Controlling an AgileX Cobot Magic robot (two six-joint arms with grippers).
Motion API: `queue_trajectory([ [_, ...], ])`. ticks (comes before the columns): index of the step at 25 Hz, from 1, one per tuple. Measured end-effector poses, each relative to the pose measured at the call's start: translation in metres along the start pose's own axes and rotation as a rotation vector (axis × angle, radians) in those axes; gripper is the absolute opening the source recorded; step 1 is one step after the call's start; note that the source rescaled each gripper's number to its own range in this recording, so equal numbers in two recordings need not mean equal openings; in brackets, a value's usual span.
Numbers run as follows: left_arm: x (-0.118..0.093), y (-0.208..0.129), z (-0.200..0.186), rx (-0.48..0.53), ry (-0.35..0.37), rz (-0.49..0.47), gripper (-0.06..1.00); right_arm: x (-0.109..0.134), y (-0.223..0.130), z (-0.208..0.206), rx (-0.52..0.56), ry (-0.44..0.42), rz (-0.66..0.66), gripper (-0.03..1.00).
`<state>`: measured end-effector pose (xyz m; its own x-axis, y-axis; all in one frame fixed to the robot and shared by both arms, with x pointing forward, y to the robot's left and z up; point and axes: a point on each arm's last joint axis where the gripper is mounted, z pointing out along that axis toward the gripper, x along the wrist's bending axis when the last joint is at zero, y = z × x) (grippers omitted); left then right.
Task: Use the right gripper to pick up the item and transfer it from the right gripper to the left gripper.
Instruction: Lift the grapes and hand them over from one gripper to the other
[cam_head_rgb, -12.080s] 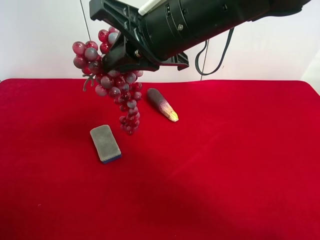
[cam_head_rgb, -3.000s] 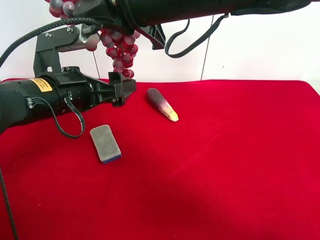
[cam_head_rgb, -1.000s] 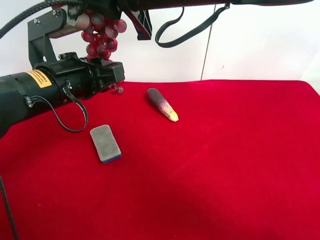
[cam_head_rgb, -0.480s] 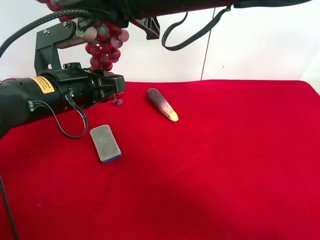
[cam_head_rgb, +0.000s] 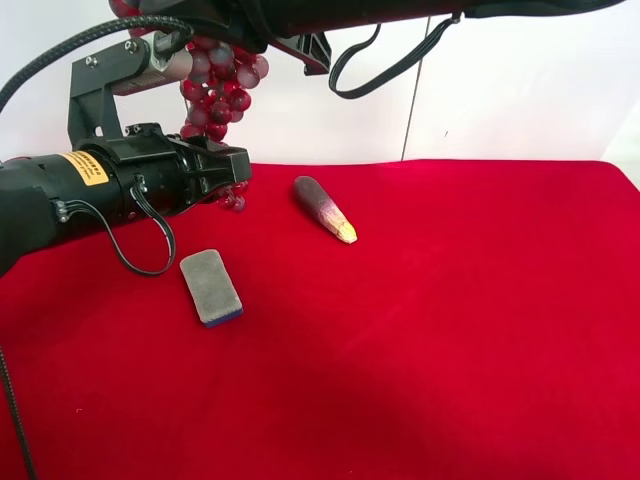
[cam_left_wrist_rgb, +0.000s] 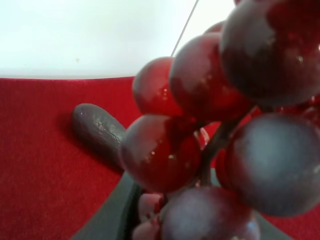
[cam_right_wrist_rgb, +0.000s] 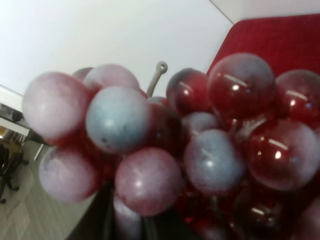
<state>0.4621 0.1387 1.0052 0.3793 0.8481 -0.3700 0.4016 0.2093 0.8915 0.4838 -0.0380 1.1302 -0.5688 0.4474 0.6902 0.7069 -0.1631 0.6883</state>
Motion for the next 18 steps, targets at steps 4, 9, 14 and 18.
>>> queue_trajectory([
  [4,0.0,0.0,0.0,0.0,0.0,0.0,0.04,-0.0008,0.0005,0.0,-0.006,-0.009,-0.005,0.08],
  [9,0.0,0.0,0.0,0.0,0.0,0.0,0.04,0.0023,-0.0025,-0.0001,0.028,0.026,-0.004,0.73],
  [14,0.0,0.0002,0.0,-0.002,0.0,0.0,0.04,0.0034,-0.0024,-0.0001,0.027,0.037,0.02,0.98],
  [18,0.0,0.0003,0.0,-0.003,-0.001,0.0,0.04,0.004,-0.0018,-0.0001,0.021,0.044,0.044,1.0],
])
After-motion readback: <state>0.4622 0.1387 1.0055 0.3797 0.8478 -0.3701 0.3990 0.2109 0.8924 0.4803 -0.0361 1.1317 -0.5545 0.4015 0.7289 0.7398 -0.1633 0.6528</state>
